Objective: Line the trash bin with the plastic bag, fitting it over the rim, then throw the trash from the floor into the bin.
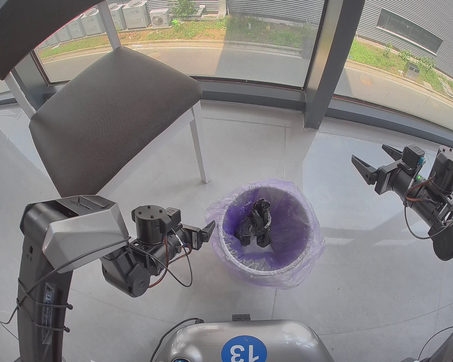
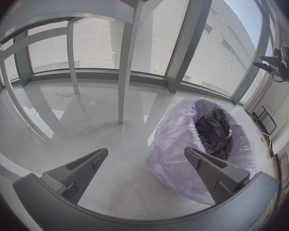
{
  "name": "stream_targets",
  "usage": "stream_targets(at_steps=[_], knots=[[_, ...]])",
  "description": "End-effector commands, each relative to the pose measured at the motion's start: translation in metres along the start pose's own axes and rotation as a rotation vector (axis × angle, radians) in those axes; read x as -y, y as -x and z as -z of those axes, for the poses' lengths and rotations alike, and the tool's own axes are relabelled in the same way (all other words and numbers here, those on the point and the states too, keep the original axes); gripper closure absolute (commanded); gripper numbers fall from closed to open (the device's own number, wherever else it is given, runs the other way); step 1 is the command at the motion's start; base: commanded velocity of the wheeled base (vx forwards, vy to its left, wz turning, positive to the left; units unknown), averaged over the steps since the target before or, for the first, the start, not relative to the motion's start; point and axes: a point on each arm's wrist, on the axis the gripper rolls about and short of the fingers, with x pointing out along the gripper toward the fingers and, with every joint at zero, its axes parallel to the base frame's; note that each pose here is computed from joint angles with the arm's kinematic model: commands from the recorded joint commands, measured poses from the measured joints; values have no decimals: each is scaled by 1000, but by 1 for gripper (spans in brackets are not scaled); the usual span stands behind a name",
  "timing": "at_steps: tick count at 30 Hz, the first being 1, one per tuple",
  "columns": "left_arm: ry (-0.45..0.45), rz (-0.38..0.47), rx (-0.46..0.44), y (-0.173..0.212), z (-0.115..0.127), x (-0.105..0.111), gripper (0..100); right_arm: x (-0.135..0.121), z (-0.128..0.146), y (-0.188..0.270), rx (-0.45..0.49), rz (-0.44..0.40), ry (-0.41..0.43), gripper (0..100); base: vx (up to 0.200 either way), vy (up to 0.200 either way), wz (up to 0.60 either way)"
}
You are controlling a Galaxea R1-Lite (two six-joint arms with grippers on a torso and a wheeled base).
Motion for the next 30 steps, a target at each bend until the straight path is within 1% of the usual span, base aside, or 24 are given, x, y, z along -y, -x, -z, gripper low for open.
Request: stream_targets(at_steps=[1, 3, 4, 9, 13, 17, 24, 30], knots=[[3, -3, 8, -29, 20, -2, 0, 0, 0, 0, 1, 0, 1, 0, 0, 0, 0], [3, -4, 7, -39, 22, -3, 0, 0, 0, 0, 0, 0, 1, 0, 0, 0, 0], [3, -8, -10, -45, 24, -4, 0, 0, 1, 0, -5, -1, 0, 0, 0, 0, 0], [8, -20, -48, -60, 27, -10, 0, 0, 1, 1, -3, 0, 0, 0, 0, 0, 0], [9, -31, -51, -67, 30, -15, 0, 0, 2, 1, -5, -1, 0, 0, 0, 0, 0], [8, -36, -75, -76, 31, -17, 0, 0, 3, 0, -9, -1, -1, 0, 0, 0, 0], [4, -46, -70, -91, 34, -23, 0, 0, 4, -1, -12, -1, -2, 0, 0, 0, 0], [1, -44, -70, -97, 41, -23, 0, 0, 7, -3, -21, -2, -4, 0, 0, 0, 0]])
